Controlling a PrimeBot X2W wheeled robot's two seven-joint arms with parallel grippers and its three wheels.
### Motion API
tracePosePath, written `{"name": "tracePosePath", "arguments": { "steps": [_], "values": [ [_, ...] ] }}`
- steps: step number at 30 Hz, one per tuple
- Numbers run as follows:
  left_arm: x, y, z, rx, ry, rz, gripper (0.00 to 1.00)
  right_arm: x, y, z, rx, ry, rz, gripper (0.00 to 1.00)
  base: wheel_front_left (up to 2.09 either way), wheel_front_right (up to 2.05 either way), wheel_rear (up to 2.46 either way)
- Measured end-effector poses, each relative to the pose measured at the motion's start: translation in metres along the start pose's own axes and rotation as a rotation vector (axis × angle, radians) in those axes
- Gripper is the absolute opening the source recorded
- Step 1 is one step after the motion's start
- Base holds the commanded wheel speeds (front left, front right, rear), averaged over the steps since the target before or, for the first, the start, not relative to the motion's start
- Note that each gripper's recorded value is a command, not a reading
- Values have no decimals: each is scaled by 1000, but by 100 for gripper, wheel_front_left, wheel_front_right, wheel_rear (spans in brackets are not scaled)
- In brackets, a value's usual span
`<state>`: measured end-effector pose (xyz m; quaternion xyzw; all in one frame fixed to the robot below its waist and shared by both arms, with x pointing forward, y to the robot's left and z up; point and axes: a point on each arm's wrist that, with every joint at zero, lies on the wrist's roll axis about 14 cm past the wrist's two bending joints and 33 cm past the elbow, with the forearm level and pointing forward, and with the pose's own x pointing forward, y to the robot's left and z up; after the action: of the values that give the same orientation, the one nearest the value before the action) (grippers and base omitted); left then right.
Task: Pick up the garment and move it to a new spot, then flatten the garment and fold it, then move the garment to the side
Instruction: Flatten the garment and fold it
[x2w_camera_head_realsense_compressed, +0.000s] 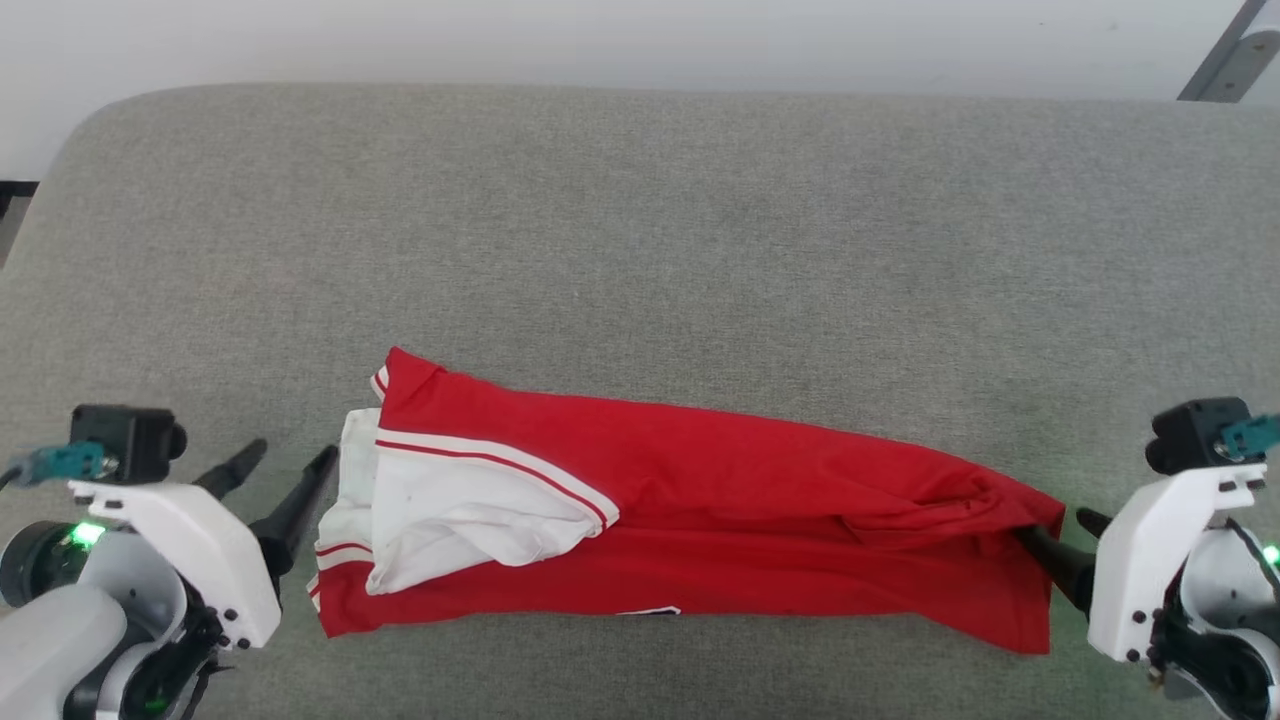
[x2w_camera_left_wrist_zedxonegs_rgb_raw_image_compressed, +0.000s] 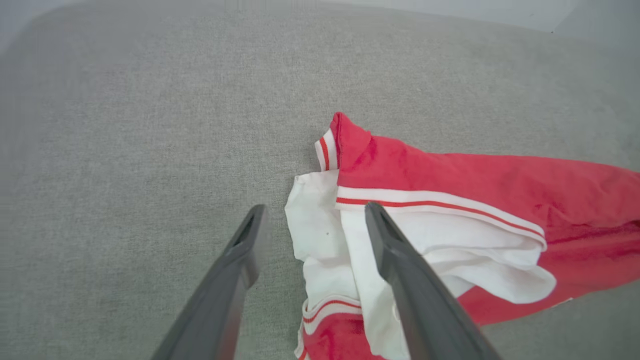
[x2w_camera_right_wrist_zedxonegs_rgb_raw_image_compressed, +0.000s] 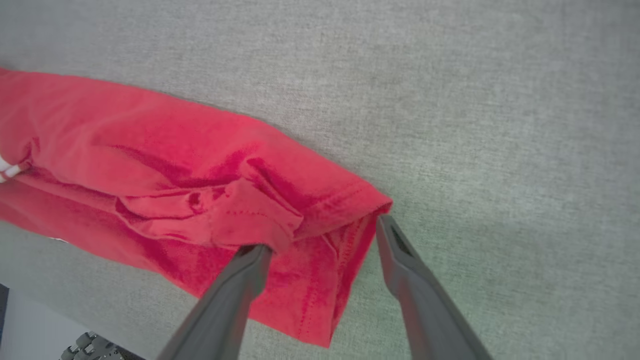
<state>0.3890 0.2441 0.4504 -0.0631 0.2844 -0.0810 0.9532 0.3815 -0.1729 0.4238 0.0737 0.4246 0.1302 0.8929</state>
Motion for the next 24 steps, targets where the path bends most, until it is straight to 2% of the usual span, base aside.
{"name": "tracePosePath", "arguments": {
  "steps": [7,17,23,24],
  "values": [
    [-10,18,-5,-40,-119,65,100,12,-3,-19,45,69,-20,100,0,0,0],
    [-25,32,-43,-156,-104,131,100,33,-10,-42,108,165,-30,100,0,0,0],
    [-31,38,-49,-171,-122,155,100,46,2,-50,140,231,16,100,0,0,0],
    [-32,38,-48,-172,-131,157,100,47,6,-51,134,250,29,45,0,0,0]
  ]
}}
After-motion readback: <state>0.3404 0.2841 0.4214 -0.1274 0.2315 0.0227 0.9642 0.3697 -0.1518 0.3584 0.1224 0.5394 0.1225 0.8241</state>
